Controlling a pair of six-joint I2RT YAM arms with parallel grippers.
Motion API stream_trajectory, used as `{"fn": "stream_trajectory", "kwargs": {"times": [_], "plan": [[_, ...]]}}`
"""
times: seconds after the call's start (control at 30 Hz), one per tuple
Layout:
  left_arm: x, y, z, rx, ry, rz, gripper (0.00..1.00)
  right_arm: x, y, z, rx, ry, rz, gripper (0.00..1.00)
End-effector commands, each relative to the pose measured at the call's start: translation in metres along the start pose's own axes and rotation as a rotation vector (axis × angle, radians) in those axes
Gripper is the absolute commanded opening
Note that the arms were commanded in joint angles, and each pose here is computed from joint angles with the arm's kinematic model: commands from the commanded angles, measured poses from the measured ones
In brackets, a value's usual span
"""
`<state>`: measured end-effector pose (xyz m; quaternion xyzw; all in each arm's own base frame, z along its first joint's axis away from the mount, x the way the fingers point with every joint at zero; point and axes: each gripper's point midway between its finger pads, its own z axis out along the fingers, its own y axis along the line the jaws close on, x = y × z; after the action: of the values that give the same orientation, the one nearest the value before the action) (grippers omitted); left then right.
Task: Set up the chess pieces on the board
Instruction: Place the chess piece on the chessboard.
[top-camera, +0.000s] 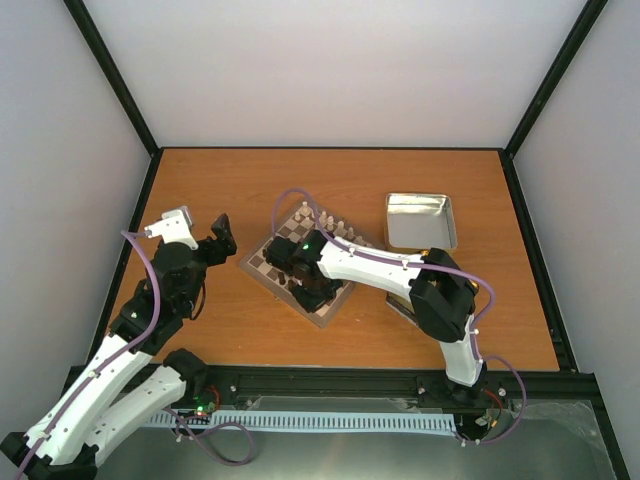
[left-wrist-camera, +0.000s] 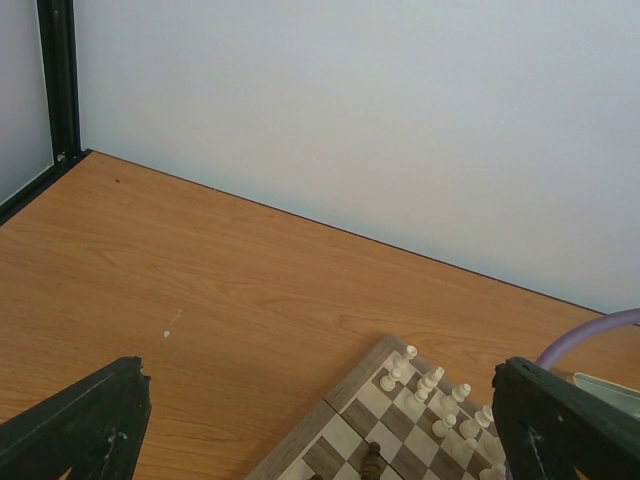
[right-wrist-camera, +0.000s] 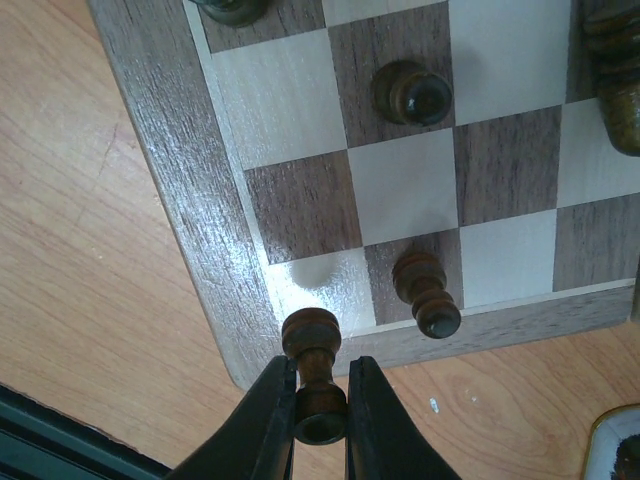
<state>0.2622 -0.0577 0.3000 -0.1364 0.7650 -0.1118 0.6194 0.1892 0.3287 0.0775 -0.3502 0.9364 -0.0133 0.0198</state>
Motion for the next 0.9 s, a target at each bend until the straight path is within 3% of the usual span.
{"fn": "stream_trajectory", "kwargs": {"times": [0.0,0.23,0.5,0.63,0.87], "plan": [[-0.008,0.003,-0.003,-0.017,-0.019,0.013,0.95,0.0,-0.001,0.007,0.043,0.014,-0.031,0.05],[-0.001,0.002,0.0,-0.011,-0.002,0.009,0.95,0.001,0.004,0.018,0.014,0.016,-0.038,0.08],[0.002,0.001,0.003,-0.012,0.007,0.018,0.95,0.001,0.003,0.014,0.012,0.001,-0.017,0.24],[0.002,0.001,0.003,-0.012,0.007,0.019,0.95,-0.006,0.001,-0.006,0.014,-0.053,0.004,0.34],[0.004,-0.001,0.003,-0.002,0.014,0.018,0.95,-0.028,-0.011,-0.044,0.006,-0.241,0.091,0.35]]}}
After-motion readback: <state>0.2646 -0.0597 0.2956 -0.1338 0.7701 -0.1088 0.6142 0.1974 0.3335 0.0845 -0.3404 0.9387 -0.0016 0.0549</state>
